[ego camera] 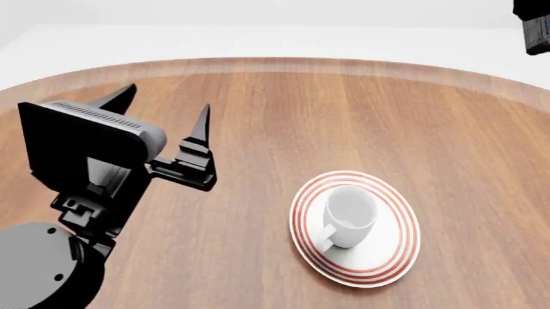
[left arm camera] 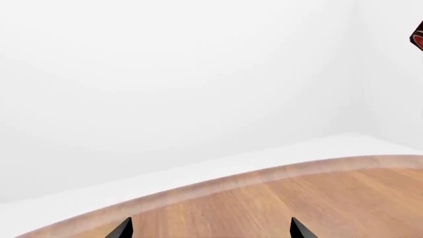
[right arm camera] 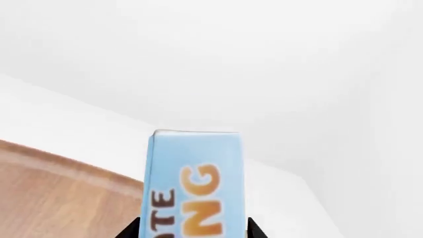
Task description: Pick up the white mug and put it on the plate, and put the chocolate pudding to the right of the plate.
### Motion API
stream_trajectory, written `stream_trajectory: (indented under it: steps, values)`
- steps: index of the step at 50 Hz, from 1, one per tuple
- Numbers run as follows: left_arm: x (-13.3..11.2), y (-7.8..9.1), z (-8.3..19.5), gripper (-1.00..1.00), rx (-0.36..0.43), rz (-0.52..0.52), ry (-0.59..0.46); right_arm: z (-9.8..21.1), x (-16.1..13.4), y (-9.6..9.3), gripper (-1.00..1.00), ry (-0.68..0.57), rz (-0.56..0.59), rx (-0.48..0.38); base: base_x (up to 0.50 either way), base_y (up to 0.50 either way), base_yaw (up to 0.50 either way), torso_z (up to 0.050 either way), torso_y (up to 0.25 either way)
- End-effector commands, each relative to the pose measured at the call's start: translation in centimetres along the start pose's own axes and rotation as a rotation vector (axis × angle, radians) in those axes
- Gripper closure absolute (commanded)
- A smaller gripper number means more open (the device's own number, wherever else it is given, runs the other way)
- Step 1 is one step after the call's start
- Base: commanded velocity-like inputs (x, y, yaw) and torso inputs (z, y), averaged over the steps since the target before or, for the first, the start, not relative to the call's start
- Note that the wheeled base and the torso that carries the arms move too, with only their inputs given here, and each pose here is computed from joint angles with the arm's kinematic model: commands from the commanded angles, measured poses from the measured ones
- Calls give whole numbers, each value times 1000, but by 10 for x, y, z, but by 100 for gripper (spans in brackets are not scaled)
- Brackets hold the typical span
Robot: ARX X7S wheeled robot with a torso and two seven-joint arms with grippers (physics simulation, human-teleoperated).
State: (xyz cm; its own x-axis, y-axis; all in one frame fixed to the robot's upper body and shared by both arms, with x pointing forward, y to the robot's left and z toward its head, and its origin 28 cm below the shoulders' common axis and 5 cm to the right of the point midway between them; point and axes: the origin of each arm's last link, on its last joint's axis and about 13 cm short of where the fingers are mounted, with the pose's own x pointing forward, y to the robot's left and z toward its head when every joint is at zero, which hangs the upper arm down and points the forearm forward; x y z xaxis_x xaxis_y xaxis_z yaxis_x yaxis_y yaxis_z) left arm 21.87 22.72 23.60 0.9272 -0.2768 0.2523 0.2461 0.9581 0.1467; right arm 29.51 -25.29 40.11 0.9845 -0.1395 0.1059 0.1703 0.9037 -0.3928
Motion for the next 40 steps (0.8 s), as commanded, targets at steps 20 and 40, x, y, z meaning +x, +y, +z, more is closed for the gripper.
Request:
stream_trajectory:
  steps: [20,40]
  values:
    - [8,-5,1,-100,-14,-39,-23,-24,34,-18,100,367,29,198,0,0,0,0,0]
    - [6,-3,-1,-100,-15,-36,-20,-56,36,13,100,435,364,38,0,0,0,0,0]
